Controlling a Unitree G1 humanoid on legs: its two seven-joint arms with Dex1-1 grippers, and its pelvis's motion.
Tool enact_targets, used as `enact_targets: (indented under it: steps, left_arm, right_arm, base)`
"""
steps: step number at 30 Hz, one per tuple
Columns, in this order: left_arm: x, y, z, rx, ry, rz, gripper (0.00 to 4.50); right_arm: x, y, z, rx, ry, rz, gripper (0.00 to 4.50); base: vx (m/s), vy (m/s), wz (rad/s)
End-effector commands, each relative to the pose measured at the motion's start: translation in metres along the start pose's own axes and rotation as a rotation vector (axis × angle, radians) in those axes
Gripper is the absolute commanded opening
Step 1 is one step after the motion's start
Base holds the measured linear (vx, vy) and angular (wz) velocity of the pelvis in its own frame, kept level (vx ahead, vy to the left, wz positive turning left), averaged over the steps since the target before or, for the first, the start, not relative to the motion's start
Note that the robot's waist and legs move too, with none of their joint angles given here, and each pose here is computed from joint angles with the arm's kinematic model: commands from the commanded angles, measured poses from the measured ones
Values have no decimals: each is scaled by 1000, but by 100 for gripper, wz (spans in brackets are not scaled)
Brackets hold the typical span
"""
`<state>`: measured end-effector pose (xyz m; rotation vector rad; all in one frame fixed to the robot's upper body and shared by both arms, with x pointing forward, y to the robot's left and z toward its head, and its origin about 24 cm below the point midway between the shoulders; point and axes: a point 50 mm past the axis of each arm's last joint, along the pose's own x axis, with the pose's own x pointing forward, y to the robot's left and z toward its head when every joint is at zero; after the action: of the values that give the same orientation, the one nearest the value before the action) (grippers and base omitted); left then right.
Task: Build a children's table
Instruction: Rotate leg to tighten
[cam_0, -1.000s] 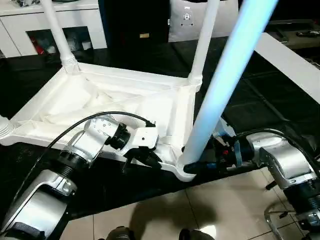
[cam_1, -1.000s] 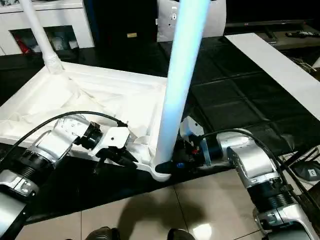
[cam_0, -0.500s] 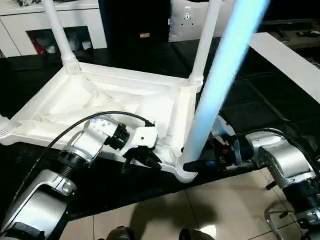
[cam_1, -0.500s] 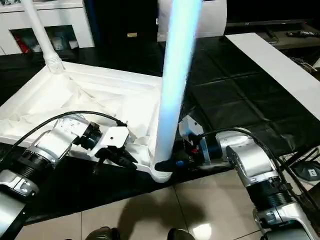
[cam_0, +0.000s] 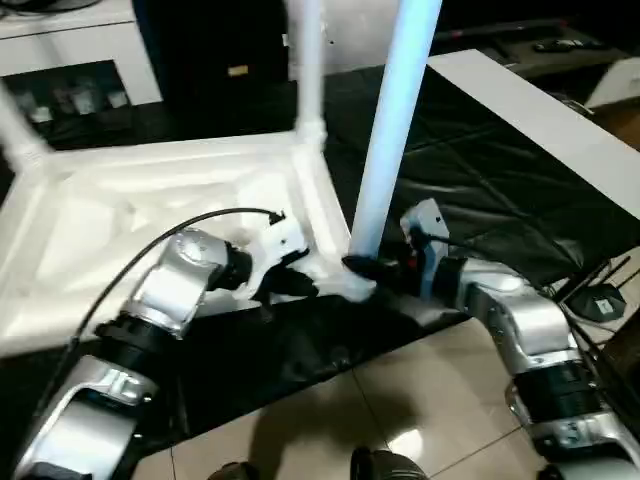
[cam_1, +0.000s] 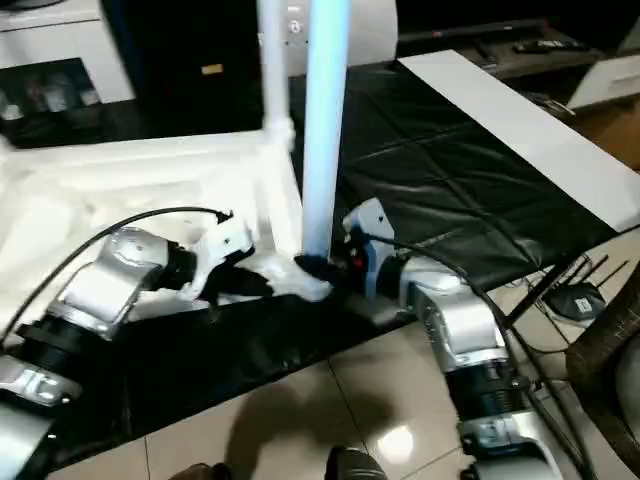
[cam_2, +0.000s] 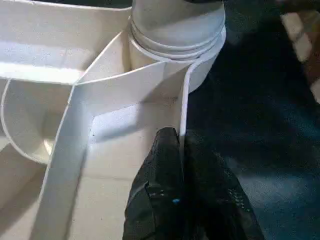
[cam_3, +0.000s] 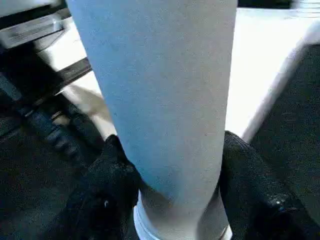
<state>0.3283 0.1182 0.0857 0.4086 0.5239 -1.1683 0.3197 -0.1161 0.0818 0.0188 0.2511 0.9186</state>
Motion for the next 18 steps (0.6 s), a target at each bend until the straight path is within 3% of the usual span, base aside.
enact_targets:
  steps: [1,2,6,9,10,11,12,15,18]
  left_arm:
    - [9,-4,20,-9,-70,27,0]
    - [9,-4,20,-9,-70,27,0]
    - [23,6,44,-87,-135,257,0]
    - [24,6,50,-106,-157,298,0]
    - [25,6,50,-105,-155,303,0]
    - [25,6,50,-105,-155,303,0]
    - [25,6,50,-97,-147,309,0]
    - [24,6,47,-84,-136,313,0]
    - [22,7,41,-36,-114,304,0]
  right_arm:
    - [18,8,-11,69,46,-40,202]
    - [18,8,-11,69,46,-40,202]
    - [49,7,-6,145,9,-320,202]
    - [54,9,-4,160,-14,-371,202]
    - [56,9,-4,165,-32,-374,236]
    - [56,9,-4,165,-32,-374,236]
    - [56,10,-2,170,-57,-373,271]
    - [54,10,-1,181,-87,-362,305]
    - [42,4,1,133,-113,-356,317]
  base:
    - [0,0,0]
    - [0,0,0]
    - [0,0,0]
    - [0,0,0]
    - [0,0,0]
    - [0,0,0]
    - [0,0,0]
    - [0,0,0]
    - [0,0,0]
